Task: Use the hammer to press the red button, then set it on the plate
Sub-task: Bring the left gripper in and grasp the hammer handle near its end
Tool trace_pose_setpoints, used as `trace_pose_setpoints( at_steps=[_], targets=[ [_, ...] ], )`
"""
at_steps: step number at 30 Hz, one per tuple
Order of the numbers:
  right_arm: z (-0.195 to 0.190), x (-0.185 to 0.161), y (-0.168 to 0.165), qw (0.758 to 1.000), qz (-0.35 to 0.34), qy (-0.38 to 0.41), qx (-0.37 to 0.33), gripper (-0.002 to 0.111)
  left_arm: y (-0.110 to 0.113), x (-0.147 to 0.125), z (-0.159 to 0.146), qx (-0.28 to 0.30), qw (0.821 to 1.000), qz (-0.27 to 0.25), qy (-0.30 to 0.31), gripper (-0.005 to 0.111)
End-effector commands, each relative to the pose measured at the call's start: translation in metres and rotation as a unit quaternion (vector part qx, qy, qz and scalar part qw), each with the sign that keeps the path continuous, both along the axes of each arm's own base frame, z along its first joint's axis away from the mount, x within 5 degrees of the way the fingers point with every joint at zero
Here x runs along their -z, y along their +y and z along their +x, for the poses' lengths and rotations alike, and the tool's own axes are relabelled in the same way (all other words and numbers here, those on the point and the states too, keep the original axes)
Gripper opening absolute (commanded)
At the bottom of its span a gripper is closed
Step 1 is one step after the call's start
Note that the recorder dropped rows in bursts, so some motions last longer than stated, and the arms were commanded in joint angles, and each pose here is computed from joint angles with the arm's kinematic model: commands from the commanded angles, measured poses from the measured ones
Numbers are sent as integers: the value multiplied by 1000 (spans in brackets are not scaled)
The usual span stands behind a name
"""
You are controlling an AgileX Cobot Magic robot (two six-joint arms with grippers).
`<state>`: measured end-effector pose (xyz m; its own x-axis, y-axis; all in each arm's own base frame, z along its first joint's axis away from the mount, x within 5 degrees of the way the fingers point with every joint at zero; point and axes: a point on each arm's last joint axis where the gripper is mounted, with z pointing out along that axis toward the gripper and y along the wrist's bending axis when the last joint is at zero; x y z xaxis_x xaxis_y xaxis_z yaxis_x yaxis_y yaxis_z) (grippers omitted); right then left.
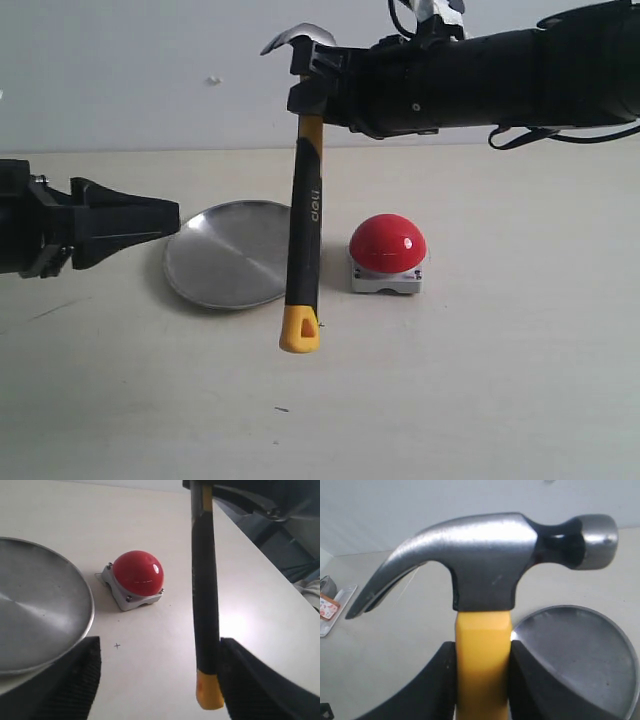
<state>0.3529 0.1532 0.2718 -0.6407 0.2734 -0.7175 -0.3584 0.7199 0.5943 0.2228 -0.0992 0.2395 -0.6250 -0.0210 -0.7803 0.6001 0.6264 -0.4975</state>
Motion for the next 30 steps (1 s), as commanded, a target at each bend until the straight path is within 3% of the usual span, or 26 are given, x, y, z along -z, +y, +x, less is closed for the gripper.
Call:
trace_pose_setpoints(
  at_steps=[1, 6, 17, 30],
  targets=[
    [-2, -13, 12, 1000, 9, -11, 15, 0, -20, 2, 5, 23, 1000, -2, 10, 65],
    [-2, -14, 14, 1000, 8, -12, 14, 0, -48, 16, 17, 51, 998, 28, 16, 65],
    [-3, -14, 14, 1000, 9, -12, 13, 0, -94, 32, 40, 99, 995, 25, 20, 65],
    [-3, -14, 14, 1000, 8, -13, 12, 0, -109, 49, 50, 116, 992, 36, 34, 65]
  ],
)
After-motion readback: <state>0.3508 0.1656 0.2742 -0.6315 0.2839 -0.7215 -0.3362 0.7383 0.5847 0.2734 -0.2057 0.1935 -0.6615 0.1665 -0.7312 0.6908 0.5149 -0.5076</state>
